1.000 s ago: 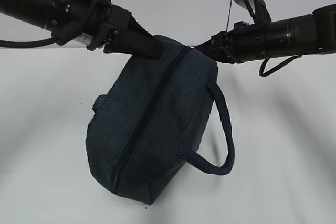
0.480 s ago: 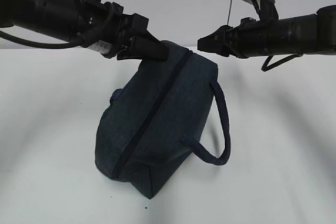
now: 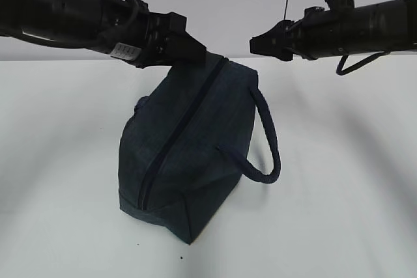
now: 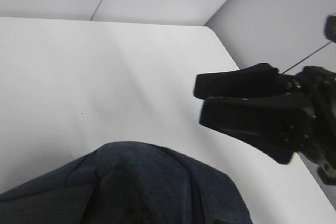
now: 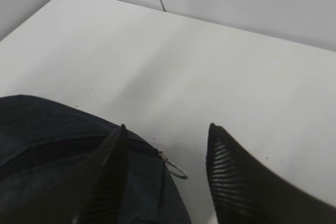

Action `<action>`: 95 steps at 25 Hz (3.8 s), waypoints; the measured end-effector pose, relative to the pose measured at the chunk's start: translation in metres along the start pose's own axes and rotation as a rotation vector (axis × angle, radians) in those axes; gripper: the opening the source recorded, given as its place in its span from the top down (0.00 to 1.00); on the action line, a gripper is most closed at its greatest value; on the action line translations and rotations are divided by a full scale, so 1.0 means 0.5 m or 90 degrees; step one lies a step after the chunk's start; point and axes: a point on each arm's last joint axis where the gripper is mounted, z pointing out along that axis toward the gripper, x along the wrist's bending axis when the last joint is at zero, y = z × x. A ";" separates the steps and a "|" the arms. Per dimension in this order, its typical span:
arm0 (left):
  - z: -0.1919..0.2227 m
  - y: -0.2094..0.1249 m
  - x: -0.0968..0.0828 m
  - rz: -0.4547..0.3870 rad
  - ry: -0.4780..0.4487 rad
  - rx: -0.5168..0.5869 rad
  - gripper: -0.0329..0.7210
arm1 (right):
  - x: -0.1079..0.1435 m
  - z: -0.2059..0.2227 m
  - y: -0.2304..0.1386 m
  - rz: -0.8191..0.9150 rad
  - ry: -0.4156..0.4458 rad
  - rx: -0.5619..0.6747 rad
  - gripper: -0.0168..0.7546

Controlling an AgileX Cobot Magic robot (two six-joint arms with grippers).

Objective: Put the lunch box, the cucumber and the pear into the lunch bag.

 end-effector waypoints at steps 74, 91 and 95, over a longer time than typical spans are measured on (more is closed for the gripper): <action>-0.655 -0.403 -0.313 0.086 0.446 -0.183 0.49 | 0.478 -0.782 -0.091 -0.018 -0.415 -0.012 0.55; -0.605 -0.544 -0.236 0.073 0.509 -0.121 0.49 | 0.448 -0.727 -0.315 -0.022 -0.413 0.026 0.55; -0.595 -0.535 -0.225 0.087 0.509 -0.155 0.49 | 0.429 -0.701 -0.334 -0.011 -0.410 0.062 0.55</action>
